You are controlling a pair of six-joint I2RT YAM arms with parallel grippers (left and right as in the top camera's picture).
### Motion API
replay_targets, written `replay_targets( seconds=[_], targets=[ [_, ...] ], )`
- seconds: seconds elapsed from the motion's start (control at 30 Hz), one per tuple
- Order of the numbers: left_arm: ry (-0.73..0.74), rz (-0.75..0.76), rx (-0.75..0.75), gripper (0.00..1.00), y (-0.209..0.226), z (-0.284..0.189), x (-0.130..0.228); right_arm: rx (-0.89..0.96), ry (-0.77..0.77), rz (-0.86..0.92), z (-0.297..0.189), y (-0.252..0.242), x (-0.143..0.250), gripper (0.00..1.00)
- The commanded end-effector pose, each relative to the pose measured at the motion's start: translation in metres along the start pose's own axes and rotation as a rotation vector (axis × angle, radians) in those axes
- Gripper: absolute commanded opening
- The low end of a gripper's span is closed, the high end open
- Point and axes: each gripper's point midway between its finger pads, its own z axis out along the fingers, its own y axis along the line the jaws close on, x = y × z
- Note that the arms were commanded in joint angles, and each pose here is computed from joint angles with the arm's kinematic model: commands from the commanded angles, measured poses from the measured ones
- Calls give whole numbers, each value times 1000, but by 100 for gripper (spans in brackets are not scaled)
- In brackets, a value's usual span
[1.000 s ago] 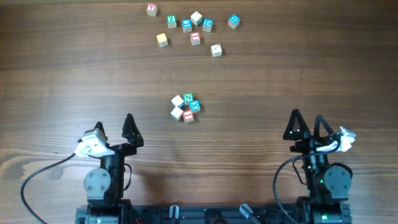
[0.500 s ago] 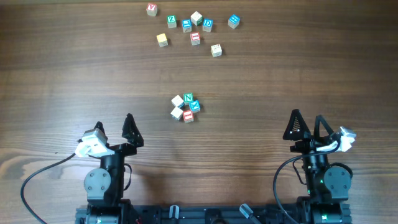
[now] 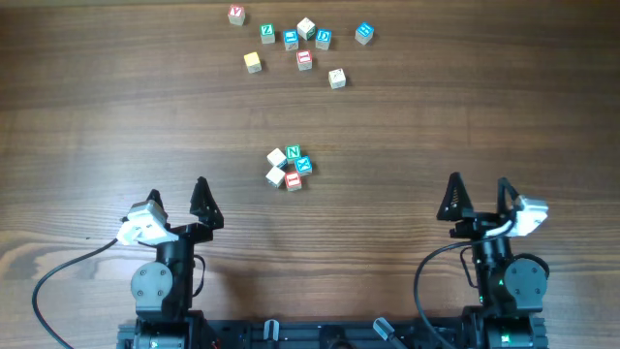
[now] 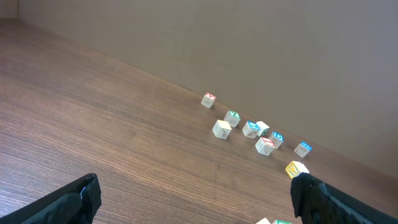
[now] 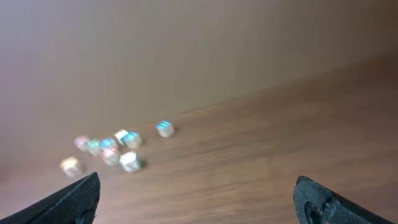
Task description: Form a circle
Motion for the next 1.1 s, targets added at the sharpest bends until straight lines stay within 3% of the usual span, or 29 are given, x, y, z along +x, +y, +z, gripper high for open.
replay_targets(
  seconds=[0.0, 1.07],
  targets=[
    [-8, 1, -11, 100, 2, 0, -1, 14, -14, -286, -1, -2, -3, 100],
    [-8, 1, -11, 100, 2, 0, -1, 14, -14, -319, -1, -2, -3, 100]
  ],
)
